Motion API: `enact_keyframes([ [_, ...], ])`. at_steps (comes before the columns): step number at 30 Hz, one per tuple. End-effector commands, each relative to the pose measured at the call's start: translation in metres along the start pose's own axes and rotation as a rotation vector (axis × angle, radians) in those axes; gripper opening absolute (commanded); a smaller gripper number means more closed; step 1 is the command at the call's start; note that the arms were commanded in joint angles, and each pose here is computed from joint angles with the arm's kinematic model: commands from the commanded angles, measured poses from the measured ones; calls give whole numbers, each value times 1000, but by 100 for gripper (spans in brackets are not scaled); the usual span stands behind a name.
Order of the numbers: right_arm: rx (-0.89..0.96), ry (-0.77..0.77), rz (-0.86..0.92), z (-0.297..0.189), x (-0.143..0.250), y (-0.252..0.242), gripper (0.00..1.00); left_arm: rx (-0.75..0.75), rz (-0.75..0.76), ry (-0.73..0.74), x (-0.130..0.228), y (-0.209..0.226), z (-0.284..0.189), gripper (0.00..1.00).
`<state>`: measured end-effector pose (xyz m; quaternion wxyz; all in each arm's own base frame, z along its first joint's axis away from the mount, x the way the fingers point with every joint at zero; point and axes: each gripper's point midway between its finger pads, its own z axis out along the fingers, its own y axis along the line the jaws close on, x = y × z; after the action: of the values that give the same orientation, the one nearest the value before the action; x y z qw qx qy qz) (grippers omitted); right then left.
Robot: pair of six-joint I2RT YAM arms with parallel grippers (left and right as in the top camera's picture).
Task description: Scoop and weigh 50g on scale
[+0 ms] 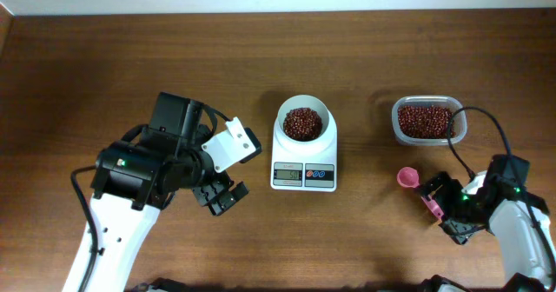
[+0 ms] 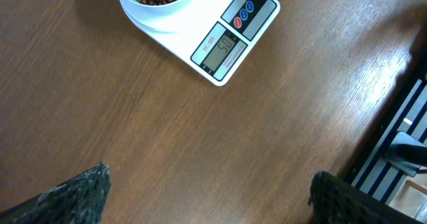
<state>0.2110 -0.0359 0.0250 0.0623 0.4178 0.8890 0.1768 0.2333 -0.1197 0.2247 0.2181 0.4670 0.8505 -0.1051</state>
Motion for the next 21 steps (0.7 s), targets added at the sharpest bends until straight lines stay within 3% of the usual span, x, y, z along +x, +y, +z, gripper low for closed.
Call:
enact_keyframes([
  [1, 15, 55, -84, 13, 22, 8, 99, 0, 11, -2, 1, 0, 0, 99],
  [8, 7, 65, -167, 14, 34, 19, 99, 0, 11, -2, 1, 0, 0, 99],
  [21, -138, -174, -265, -34, 20, 50, 99, 0, 11, -2, 1, 0, 0, 99],
])
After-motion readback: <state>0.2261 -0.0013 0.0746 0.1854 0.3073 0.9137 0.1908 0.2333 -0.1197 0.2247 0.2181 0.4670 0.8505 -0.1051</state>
